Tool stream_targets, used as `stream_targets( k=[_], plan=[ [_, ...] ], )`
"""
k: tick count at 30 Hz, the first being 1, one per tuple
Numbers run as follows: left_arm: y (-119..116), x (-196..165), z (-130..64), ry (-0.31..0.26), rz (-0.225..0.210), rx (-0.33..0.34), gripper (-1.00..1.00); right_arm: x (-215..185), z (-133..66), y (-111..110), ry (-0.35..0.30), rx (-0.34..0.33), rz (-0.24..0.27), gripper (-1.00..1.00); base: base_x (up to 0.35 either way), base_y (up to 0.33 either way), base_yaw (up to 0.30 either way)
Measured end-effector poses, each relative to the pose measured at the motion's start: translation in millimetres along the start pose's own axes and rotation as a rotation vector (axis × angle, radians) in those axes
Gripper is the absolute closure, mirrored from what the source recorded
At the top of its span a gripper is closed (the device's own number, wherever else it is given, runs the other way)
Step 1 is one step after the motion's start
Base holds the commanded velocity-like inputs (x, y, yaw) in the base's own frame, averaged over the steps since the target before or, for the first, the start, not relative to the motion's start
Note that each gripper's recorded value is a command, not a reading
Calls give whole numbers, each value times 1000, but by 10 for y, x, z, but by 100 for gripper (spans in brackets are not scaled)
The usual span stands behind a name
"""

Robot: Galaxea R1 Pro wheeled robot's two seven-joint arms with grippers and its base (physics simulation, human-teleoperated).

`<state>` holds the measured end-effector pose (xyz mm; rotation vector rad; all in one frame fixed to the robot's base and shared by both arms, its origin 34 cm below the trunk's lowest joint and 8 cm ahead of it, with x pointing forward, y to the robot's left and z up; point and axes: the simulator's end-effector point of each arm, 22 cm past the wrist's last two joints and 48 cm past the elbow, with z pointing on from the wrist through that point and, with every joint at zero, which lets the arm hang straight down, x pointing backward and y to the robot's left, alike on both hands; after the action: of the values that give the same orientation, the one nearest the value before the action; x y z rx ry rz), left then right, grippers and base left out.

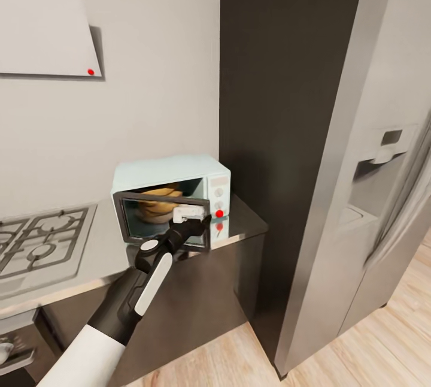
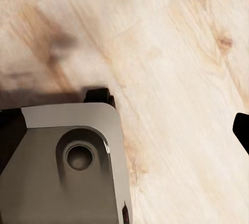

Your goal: In the kitchen, take the popcorn bag from the countertop, put it into the microwave, and heat it until the popcorn is cooked so the cooked popcorn ends up inside the bag.

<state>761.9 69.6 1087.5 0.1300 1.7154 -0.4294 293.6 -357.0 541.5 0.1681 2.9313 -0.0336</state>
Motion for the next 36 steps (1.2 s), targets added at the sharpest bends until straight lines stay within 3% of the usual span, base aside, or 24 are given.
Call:
stream_targets(
  k=[28, 36],
  plan=[
    [-1, 1, 2, 0, 2, -3, -100, 0, 0, 0, 0, 0, 0, -100, 221, 0, 0],
    [8, -23, 2, -7, 24, -12, -100, -1, 2, 1, 1, 0, -1, -100, 44, 0, 0]
  ],
)
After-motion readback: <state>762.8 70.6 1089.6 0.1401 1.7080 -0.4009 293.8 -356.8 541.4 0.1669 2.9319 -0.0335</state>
